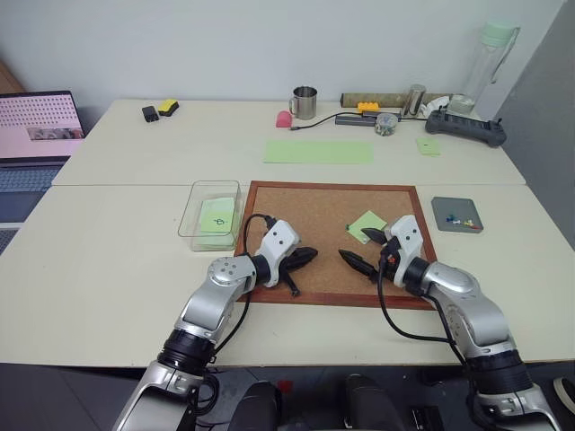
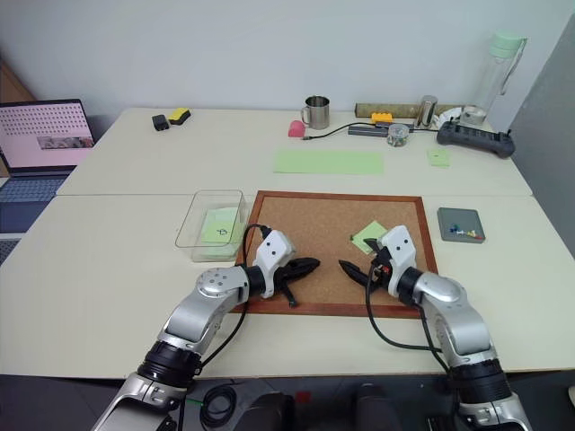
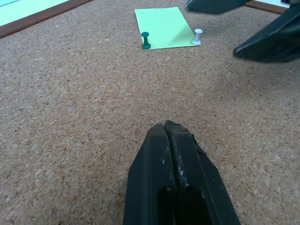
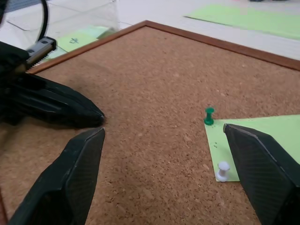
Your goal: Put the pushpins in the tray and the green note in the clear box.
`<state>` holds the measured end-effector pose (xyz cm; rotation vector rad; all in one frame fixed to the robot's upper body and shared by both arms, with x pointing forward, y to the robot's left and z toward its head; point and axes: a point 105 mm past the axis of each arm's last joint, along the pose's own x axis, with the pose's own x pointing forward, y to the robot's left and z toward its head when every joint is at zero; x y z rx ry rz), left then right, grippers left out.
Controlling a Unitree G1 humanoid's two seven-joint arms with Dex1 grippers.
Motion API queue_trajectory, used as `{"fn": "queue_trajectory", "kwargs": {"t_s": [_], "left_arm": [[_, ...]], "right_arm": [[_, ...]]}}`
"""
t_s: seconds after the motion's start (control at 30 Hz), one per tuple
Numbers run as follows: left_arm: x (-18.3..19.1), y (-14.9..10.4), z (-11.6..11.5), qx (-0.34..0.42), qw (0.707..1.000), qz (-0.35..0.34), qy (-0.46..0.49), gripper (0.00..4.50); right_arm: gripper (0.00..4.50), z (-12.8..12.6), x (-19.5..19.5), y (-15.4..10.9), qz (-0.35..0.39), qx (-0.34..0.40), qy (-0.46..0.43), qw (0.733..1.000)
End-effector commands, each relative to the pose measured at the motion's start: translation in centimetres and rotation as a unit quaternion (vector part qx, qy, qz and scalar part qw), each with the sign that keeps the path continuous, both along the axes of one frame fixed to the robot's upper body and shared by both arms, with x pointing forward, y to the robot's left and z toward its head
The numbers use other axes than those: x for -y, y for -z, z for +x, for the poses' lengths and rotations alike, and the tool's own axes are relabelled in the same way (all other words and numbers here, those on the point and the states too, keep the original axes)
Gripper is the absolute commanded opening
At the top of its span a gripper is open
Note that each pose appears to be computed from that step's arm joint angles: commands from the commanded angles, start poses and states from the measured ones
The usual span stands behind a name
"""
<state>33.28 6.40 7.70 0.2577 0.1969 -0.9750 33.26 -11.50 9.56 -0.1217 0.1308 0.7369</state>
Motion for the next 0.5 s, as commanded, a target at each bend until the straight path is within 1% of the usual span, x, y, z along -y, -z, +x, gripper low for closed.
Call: {"fn": "queue_trajectory", "kwargs": {"t_s": [0.03, 0.07, 0.1, 0.2, 0.33, 0.43, 0.47, 0.5], "left_arm": [[-0.23, 0.93, -0.51, -0.013, 1.0, 0.015, 0.001, 0.0], [-0.28, 0.93, -0.55, -0.013, 1.0, 0.015, 0.001, 0.0], [-0.32, 0.93, -0.58, -0.013, 1.0, 0.015, 0.001, 0.0], [-0.43, 0.98, -0.73, -0.014, 1.0, 0.016, 0.001, 0.0], [-0.41, 0.97, -0.95, -0.017, 1.0, 0.012, 0.001, 0.0], [-0.36, 0.96, -1.09, -0.019, 1.0, 0.011, 0.003, 0.0], [-0.36, 0.96, -1.1, -0.02, 1.0, 0.011, 0.003, 0.0], [-0.36, 0.97, -1.08, -0.02, 1.0, 0.012, 0.002, 0.0]], "right_arm": [[3.87, 1.32, 0.81, -0.66, -0.007, 0.027, 0.039, 0.999], [3.8, 1.31, 0.76, -0.68, 0.0, 0.026, 0.039, 0.999], [3.54, 1.28, 0.67, -0.7, 0.006, 0.024, 0.037, 0.999], [3.01, 1.17, 0.49, -0.6, 0.024, 0.017, 0.04, 0.999], [2.05, 1.17, 0.33, -0.55, 0.046, 0.008, 0.047, 0.998], [1.54, 1.25, 0.21, -0.35, 0.049, 0.005, 0.05, 0.998], [1.26, 1.27, 0.18, -0.3, 0.049, 0.004, 0.05, 0.998], [1.1, 1.28, 0.18, -0.24, 0.049, 0.004, 0.051, 0.997]]}}
